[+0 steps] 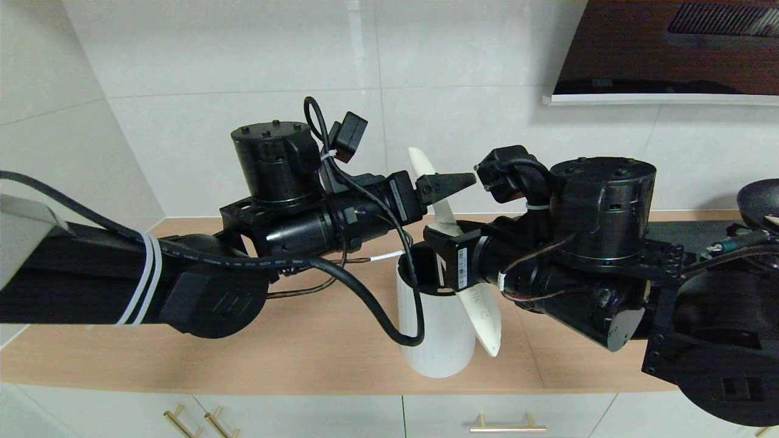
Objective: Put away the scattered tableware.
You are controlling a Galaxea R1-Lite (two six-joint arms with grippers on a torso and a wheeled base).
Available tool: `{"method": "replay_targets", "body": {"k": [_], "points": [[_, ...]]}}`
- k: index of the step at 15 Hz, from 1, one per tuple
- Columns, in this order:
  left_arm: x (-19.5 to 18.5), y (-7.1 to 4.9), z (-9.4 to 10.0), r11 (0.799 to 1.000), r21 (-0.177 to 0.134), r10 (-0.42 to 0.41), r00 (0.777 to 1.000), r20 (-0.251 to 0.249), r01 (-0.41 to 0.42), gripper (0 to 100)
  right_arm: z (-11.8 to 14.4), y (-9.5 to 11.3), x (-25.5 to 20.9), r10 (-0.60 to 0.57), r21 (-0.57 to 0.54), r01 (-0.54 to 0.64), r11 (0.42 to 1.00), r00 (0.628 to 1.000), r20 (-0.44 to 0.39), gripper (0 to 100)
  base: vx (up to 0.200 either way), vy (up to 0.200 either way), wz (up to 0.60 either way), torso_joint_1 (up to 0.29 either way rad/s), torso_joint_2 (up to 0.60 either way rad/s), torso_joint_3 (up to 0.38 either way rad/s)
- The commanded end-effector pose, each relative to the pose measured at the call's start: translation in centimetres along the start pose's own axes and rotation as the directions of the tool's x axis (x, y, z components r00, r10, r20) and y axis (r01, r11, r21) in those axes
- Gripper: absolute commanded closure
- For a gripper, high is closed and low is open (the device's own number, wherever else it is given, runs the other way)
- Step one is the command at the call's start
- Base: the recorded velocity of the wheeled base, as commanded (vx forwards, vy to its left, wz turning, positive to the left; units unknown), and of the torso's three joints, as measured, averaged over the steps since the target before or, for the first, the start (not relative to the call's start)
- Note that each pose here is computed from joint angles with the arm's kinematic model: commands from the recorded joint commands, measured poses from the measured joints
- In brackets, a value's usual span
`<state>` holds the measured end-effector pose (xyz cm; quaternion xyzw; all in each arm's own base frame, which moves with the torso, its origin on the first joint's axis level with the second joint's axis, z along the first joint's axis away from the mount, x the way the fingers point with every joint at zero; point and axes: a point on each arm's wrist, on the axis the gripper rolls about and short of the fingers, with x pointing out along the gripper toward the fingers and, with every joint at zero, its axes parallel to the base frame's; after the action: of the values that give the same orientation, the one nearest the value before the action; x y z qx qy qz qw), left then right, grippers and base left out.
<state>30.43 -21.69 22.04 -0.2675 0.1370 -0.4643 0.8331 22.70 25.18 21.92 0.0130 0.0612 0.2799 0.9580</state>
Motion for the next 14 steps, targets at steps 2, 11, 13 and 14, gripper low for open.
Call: {"method": "replay_targets", "body": {"k": [2,11,13,14], "points": [[0.1,-0.04,0.22,1.0,0.002,-0.003,1.0,0.006,0.003,0,-0.02,0.0,-0.01,0.0,0.0,0.0,1.0,1.0,0.0,100,0.0,0.0,0.0,0.0,0.0,0.0],[0.38,0.73,0.11,1.0,-0.002,0.012,1.0,0.004,-0.012,100,0.0,0.0,-0.01,0.0,0.001,0.0,1.0,1.0,0.001,100,0.0,0.0,0.0,0.0,0.0,0.0],[0.36,0.78,0.14,1.0,-0.002,0.013,1.0,0.005,-0.013,100,-0.09,-0.02,-0.07,0.0,-0.002,0.0,1.0,1.0,-0.002,100,0.0,0.0,0.0,0.0,0.0,0.0],[0.33,0.73,0.19,1.0,-0.001,0.012,1.0,0.006,-0.012,100,-0.17,-0.03,-0.08,0.0,-0.003,0.0,1.0,1.0,-0.005,100,0.0,0.0,0.0,0.0,0.0,0.0]]}}
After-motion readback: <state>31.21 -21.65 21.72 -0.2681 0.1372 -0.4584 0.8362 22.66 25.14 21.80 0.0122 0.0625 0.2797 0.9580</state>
